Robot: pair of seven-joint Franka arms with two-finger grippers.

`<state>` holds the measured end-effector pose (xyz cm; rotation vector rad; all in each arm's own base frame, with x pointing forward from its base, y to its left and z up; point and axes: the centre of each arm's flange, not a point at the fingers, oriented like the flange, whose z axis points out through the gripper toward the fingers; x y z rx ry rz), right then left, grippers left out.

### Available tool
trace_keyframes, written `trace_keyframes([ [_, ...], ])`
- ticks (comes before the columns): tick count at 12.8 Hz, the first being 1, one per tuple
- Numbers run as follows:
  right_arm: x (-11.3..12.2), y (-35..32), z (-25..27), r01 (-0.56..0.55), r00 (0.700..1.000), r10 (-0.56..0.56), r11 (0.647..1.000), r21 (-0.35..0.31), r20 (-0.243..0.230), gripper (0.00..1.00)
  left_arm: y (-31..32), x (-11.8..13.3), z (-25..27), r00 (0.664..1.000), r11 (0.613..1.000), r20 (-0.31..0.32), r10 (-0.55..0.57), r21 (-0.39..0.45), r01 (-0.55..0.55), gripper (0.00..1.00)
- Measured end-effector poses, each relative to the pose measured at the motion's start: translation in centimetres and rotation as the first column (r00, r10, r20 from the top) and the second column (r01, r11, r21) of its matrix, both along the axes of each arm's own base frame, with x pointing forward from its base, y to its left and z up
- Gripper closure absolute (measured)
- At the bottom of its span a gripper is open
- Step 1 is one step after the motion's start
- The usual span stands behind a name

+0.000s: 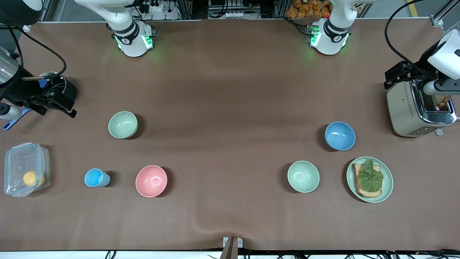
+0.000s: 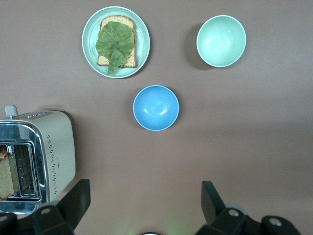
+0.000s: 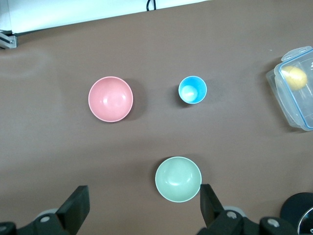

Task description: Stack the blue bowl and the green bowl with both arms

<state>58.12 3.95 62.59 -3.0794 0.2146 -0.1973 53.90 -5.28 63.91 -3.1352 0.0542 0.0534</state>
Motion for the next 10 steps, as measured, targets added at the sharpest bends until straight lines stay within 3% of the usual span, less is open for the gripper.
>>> trace_keyframes([
  [6,0.0,-0.3,0.2,0.003,1.000,-0.003,1.000,0.000,0.004,0.00,0.6,0.3,-0.5,1.000,1.000,-0.007,0.007,0.028,-0.007,0.00],
  [10,0.2,-0.5,-0.8,0.007,0.999,-0.007,1.000,-0.002,-0.034,0.00,3.2,3.4,-6.4,0.993,0.998,-0.102,0.053,0.030,-0.050,0.00],
])
